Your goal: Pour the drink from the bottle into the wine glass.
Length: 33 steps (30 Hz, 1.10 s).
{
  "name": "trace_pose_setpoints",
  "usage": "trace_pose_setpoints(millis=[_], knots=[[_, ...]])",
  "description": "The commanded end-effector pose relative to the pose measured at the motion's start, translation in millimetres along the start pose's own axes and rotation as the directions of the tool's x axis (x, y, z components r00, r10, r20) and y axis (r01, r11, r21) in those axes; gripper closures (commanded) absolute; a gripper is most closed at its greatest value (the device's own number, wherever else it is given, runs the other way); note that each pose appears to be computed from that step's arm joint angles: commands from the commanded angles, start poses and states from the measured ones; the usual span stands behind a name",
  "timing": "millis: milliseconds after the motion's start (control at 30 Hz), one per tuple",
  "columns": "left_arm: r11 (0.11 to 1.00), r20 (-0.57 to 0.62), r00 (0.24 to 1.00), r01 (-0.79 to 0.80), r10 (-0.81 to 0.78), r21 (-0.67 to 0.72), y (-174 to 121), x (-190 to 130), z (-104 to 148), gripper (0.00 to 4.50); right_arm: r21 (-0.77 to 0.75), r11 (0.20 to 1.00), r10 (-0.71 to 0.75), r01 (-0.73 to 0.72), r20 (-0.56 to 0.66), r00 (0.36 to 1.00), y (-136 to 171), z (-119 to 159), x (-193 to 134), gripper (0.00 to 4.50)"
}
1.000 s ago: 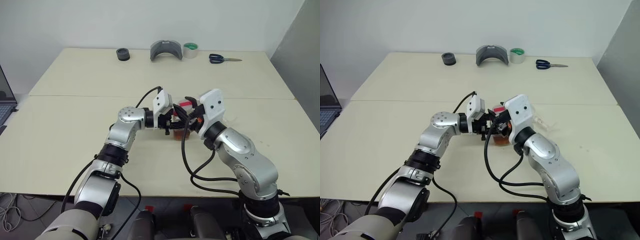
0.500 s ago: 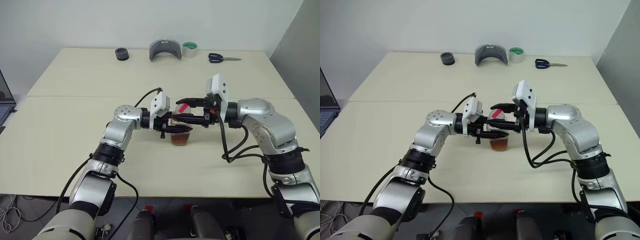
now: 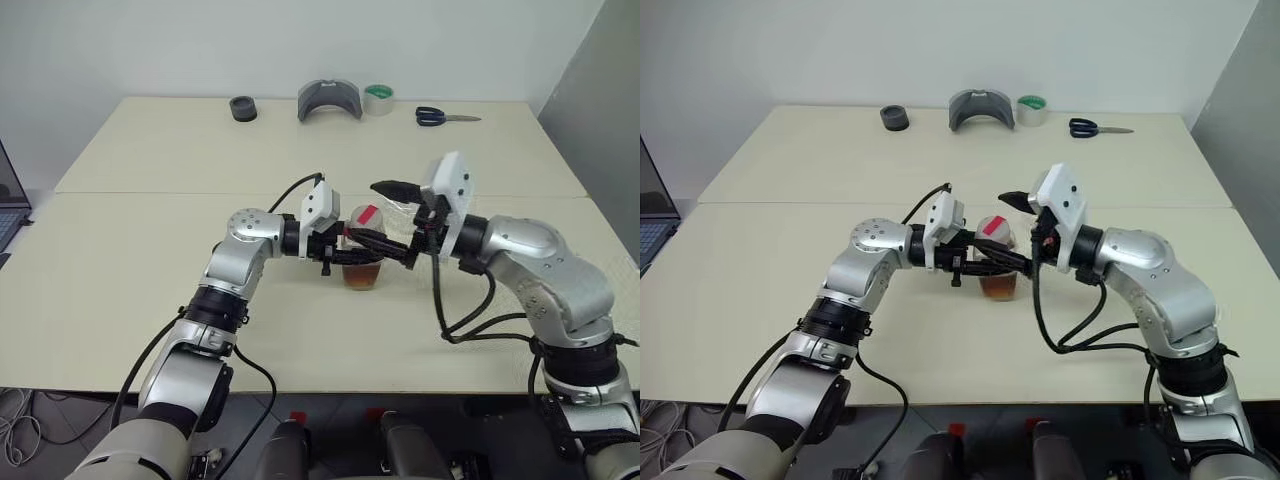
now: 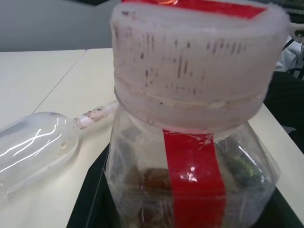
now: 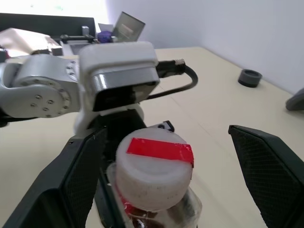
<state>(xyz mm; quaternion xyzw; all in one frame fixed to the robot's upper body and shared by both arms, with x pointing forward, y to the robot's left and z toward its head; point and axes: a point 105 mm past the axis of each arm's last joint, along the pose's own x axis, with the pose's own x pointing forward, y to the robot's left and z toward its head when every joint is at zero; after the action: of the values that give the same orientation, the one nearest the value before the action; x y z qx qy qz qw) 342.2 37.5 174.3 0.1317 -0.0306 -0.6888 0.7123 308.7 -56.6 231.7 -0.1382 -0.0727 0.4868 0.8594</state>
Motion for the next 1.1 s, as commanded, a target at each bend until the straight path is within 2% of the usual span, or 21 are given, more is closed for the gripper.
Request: trace_pose_setpoints(millis=[33,267,467,633,900,1100], knots=[[0.999,0.038,0.999,-0.003,0.002,0.048,2.2,0.4,13.3,2.78,-0.048,0.997,-0.063,0.066,0.044,0.997,-4.9,10.6,-0.8,0.15],[0.999,0.040,0.999,-0.003,0.002,0.047,1.4,1.4,12.1,2.78,-0.023,0.990,-0.136,0.137,0.045,0.990,-16.0,9.1,-10.5,0.15],[0.999,0.037,0.999,-0.012,0.010,0.044,1.8,-0.6,10.6,2.78,0.008,0.990,-0.140,0.140,0.036,0.989,-9.4,4.7,-19.1,0.15],[0.999,0.034,0.999,-0.013,0.012,0.042,2.5,-1.6,10.0,2.78,0.042,0.994,-0.106,0.104,0.055,0.993,1.2,7.4,-22.3,0.15],[0.999,0.044,0.999,-0.020,0.019,0.032,9.9,-2.6,14.9,2.78,0.070,0.997,0.035,-0.042,0.097,0.995,28.0,19.9,-17.9,0.15],[0.999,0.041,0.999,-0.012,0.011,0.038,9.8,-2.2,15.2,2.78,0.001,0.997,-0.074,0.074,0.074,0.994,12.1,17.7,-2.9,0.15]])
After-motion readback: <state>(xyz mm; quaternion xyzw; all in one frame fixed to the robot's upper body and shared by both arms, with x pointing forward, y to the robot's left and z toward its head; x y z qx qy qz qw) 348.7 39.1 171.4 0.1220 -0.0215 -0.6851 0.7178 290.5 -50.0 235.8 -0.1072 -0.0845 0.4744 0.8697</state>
